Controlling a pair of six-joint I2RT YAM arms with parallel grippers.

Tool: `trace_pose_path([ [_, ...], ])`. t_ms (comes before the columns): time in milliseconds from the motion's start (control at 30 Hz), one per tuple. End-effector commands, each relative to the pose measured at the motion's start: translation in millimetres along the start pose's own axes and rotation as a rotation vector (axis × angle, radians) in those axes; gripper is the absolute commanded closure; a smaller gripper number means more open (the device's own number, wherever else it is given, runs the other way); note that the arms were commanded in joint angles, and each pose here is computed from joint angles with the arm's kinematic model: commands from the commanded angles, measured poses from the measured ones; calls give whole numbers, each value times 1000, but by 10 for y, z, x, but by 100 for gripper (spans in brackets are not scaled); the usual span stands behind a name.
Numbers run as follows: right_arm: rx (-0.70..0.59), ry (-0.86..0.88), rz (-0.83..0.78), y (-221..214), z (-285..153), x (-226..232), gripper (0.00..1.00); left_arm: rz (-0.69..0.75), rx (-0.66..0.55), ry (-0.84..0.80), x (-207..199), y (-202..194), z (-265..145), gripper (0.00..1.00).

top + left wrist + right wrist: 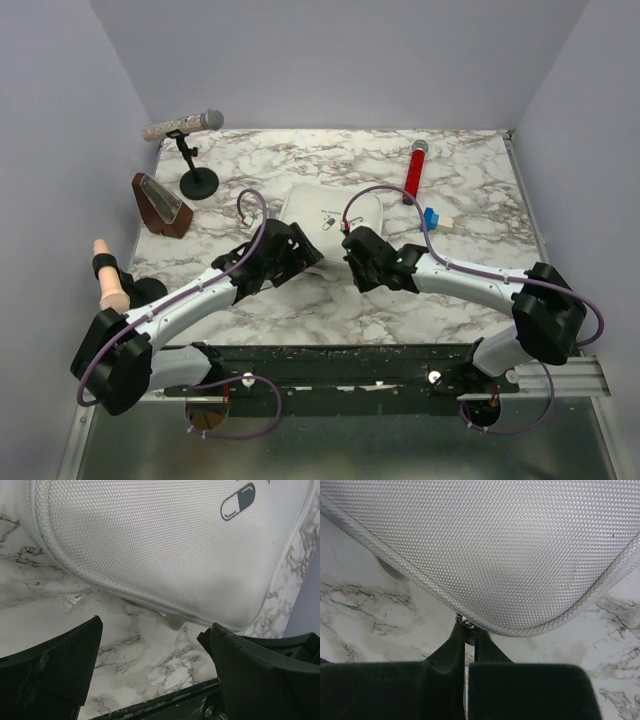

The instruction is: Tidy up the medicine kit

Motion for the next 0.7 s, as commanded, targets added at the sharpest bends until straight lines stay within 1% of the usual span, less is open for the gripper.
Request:
trace_pose_path([
  [0, -6, 7, -25, 53, -12, 80, 99, -69, -76, -14, -152, 82, 191, 1],
  [200, -11, 27, -45, 48, -32, 173, 99, -67, -102, -51, -220, 110, 262, 1],
  [333, -11, 52, -82, 71, -18, 322, 99, -37, -111, -8, -141, 114, 330, 1],
  [400, -15, 70, -114, 90, -21, 426, 99, -21, -125, 37, -56, 120, 342, 6],
  [467, -23, 78, -140, 128, -23, 514, 99, -13, -142, 63, 37, 138, 333, 14],
  [500, -22, 80, -150, 134, -24, 545, 99, -9, -146, 73, 98, 150, 336, 18],
  [567, -15, 75, -153, 113, -14, 544, 99, 8, -146, 87, 211, 188, 353, 33],
  [600, -17, 67, -150, 105, -24, 535, 99, 23, -142, 95, 262, 217, 380, 46],
  [633, -11, 55, -151, 68, -20, 508, 99, 31, -136, 116, 326, 258, 415, 69],
  [667, -3, 42, -156, 25, -24, 479, 99, 34, -124, 137, 377, 289, 445, 84],
])
Point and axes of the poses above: each gripper's point midway between its finger pads, its own z axis out along the fingers, its own x axis along the line the jaws close on, y = z × x, the point moved 8 cm from there along -z, back along the fingers, and after that the axes turned 10 degrees about -z, right-handed, at the moved point
